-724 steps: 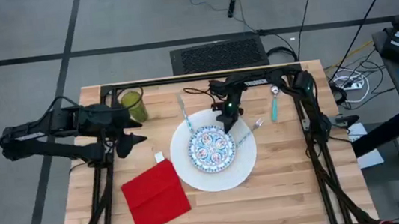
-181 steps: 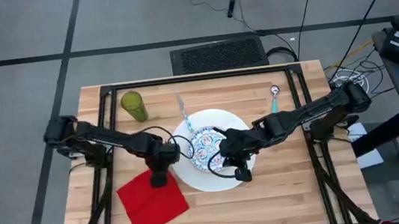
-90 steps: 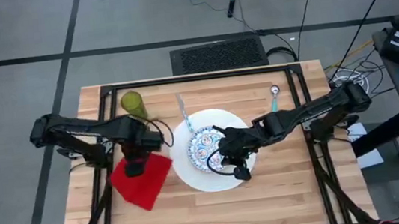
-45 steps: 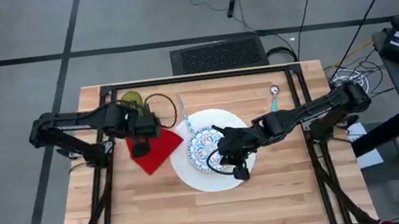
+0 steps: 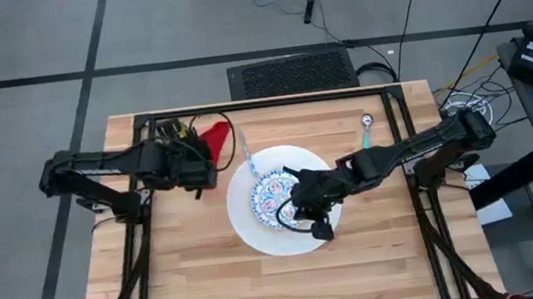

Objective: Set table place
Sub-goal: Fold the red table napkin

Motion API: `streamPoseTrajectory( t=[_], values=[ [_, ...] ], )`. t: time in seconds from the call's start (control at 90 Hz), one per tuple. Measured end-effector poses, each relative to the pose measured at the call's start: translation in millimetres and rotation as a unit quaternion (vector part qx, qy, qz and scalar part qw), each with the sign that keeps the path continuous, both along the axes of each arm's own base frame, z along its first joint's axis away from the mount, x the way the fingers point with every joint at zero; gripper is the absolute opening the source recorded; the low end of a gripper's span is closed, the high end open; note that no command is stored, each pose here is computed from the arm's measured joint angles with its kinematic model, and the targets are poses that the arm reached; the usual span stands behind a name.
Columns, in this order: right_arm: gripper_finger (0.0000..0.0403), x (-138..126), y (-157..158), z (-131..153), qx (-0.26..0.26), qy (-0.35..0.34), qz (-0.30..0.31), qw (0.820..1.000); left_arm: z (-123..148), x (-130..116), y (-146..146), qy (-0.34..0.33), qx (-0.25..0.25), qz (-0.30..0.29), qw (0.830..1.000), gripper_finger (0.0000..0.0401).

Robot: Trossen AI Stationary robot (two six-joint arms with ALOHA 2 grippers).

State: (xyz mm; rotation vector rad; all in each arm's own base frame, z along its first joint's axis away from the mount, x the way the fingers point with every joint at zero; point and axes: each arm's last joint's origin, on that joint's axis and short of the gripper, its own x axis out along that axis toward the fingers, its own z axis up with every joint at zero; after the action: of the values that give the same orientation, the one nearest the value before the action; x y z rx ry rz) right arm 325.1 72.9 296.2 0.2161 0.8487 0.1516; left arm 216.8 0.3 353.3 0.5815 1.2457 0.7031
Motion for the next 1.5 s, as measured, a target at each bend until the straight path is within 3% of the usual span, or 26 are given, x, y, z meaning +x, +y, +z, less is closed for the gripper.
streamPoseTrajectory(
  t=[0.211, 0.322, 0.367, 0.422, 0.478, 0.533, 0.6, 0.667, 0.756, 0.811, 0.9, 1.033, 1.122, 1.244, 1.311, 1.5],
  values=[
    [0.0000, 2, -7, 0, -0.001, 0.000, -0.008, 1.000, 2, -1, 4, 0.069, 0.066, -0.043, 0.994, 0.0000],
    [0.0000, 2, -8, 0, -0.002, 0.000, -0.009, 1.000, 5, -1, 6, 0.114, 0.137, -0.060, 0.982, 0.0000],
    [0.0000, 2, -8, 0, -0.001, 0.000, -0.008, 1.000, 7, -2, 6, 0.120, 0.136, -0.065, 0.981, 0.0000],
    [0.0000, 2, -8, 0, -0.001, 0.000, -0.008, 1.000, 9, -1, 4, 0.101, 0.085, -0.072, 0.989, 0.0000],
    [0.0000, 2, -8, 0, -0.001, 0.000, -0.007, 1.000, 7, 1, -3, 0.058, -0.015, -0.076, 0.995, 0.0000],
    [0.0000, 1, -8, 0, -0.001, 0.000, -0.007, 1.000, 2, 4, -11, 0.008, -0.122, -0.069, 0.990, 0.0000],
    [0.0000, 1, -8, 0, -0.001, 0.003, -0.007, 1.000, -6, 9, -25, -0.020, -0.232, -0.073, 0.970, 0.0000],
    [0.0000, 1, -8, -1, -0.003, 0.003, -0.006, 1.000, -18, 12, -42, -0.020, -0.333, -0.100, 0.937, 0.0000],
    [0.0000, 1, -8, -1, -0.007, 0.002, -0.001, 1.000, -40, 14, -63, -0.009, -0.422, -0.109, 0.900, 0.0000],
    [0.0000, 1, -8, -1, -0.009, 0.001, 0.001, 1.000, -58, 12, -74, 0.013, -0.443, -0.102, 0.891, 0.0000],
    [0.0000, 1, -8, -1, -0.010, 0.001, 0.002, 1.000, -83, 7, -84, 0.042, -0.446, -0.073, 0.891, 0.0000],
    [0.0000, 1, -7, -1, -0.013, 0.000, 0.006, 1.000, -98, 4, -93, 0.038, -0.463, -0.048, 0.884, 0.0000],
    [0.0000, 1, -7, -1, -0.014, 0.000, 0.008, 1.000, -99, 6, -103, 0.038, -0.510, -0.067, 0.857, 0.0000],
    [0.0000, 1, -7, -1, -0.017, 0.000, 0.012, 1.000, -97, 3, -114, 0.071, -0.591, -0.079, 0.800, 0.0000],
    [0.0000, 1, -7, -1, -0.020, -0.002, 0.017, 1.000, -96, 1, -117, 0.085, -0.613, -0.064, 0.783, 0.0000],
    [0.0000, 1, -7, -1, -0.031, -0.005, 0.029, 0.999, -100, 2, -120, 0.076, -0.613, -0.010, 0.786, 0.0000]
  ],
)
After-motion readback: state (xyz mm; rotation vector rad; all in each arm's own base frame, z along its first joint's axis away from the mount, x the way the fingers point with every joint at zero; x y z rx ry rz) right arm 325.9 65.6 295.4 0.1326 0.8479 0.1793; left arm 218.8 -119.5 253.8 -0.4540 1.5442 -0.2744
